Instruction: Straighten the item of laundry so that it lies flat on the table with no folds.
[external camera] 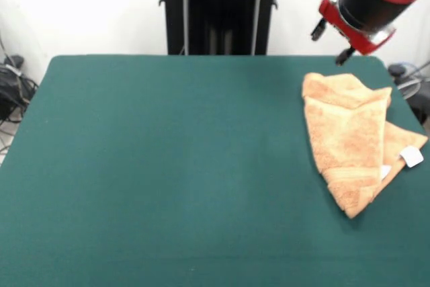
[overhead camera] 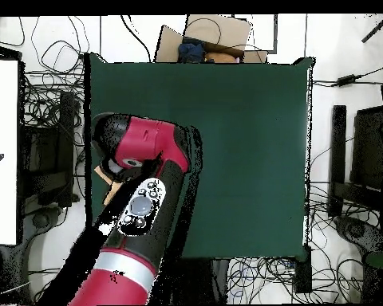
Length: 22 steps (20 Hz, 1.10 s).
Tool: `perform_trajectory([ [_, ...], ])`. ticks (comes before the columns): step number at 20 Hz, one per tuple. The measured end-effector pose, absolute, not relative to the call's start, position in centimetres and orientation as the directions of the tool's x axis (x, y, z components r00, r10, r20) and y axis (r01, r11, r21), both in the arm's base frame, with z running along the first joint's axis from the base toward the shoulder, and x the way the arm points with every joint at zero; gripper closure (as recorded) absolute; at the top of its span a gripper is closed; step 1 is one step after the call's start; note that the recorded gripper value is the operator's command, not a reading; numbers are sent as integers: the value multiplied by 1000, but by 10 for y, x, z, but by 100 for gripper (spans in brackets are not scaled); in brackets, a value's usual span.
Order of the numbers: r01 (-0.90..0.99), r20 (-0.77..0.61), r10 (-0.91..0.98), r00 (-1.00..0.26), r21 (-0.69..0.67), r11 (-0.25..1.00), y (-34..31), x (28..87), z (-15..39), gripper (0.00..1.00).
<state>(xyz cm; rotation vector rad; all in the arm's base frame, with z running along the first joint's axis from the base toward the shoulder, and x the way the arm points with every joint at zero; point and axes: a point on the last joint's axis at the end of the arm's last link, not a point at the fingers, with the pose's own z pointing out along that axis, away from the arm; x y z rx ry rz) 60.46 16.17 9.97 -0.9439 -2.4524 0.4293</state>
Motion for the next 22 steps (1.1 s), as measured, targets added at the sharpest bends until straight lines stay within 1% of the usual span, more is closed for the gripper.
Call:
perform_trajectory([
  [5,486,406,678,-612,-483,728,139,602,115,0],
  [11,456,432,672,-602,-504,733,134,599,133,0],
  [16,450,423,648,-633,-480,753,151,598,154,0],
  [18,438,429,627,-650,-462,771,171,588,168,0],
  [22,430,446,612,-654,-447,785,188,576,177,0],
])
